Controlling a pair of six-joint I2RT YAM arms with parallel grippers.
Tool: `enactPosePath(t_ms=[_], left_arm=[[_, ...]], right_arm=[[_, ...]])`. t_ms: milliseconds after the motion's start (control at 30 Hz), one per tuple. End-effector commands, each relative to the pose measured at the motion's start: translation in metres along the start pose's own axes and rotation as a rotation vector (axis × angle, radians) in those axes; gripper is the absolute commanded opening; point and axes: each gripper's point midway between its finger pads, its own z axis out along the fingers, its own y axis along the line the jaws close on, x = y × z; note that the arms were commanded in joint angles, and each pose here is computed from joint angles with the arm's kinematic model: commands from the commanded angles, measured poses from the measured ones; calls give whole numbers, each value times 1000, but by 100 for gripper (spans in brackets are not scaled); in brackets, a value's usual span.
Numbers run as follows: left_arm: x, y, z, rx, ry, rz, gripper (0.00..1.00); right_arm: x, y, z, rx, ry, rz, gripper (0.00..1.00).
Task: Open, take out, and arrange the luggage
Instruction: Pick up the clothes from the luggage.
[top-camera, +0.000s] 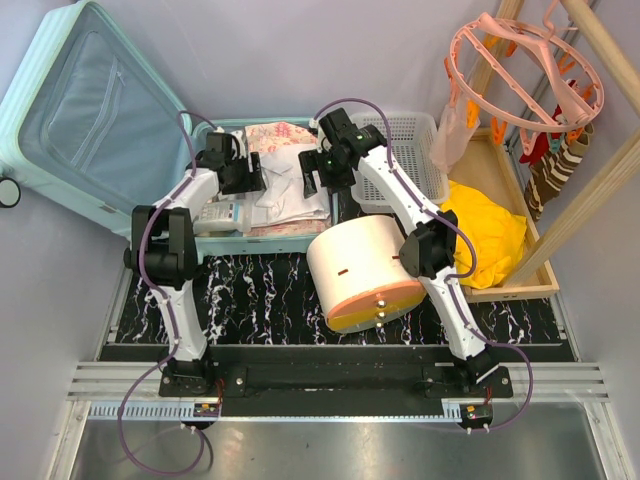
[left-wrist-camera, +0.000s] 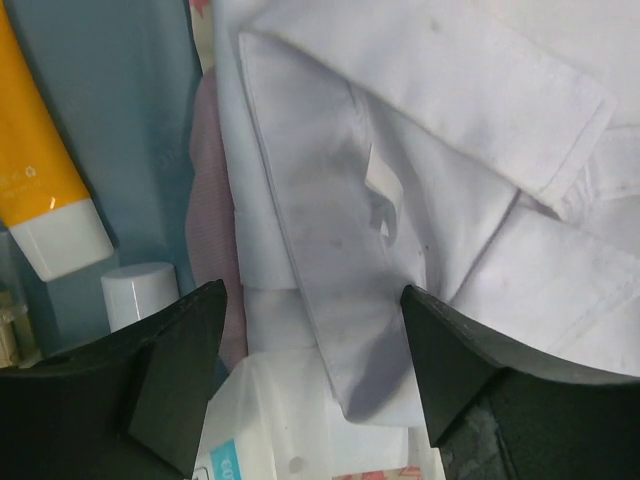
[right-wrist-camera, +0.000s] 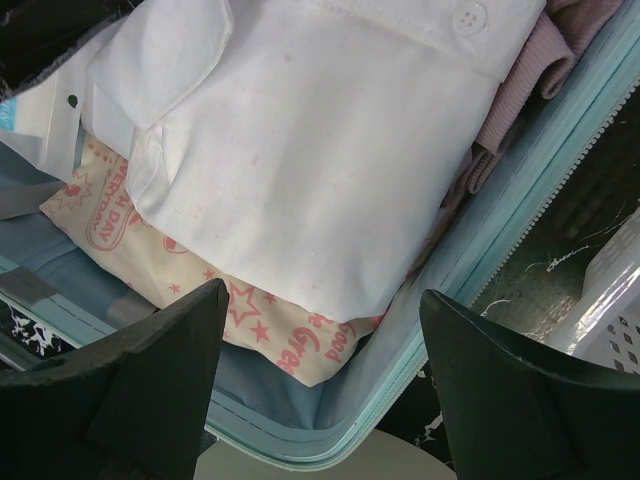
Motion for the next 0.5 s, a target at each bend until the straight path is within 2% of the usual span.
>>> enactPosePath(t_ms=[0, 133, 300, 467], left_arm=[[-34, 0, 8, 19, -87, 15, 70], [-35, -4, 13, 46, -84, 7, 63], [-33, -8, 15, 73, -77, -3, 60], [-34, -10, 12, 82, -80, -9, 47]], right_arm=[[30, -1, 43, -10, 105, -16, 87], [30, 0, 41, -13, 104, -19, 87], [32, 0, 42, -20, 113, -16, 87], [33, 1, 42, -24, 114, -14, 87]])
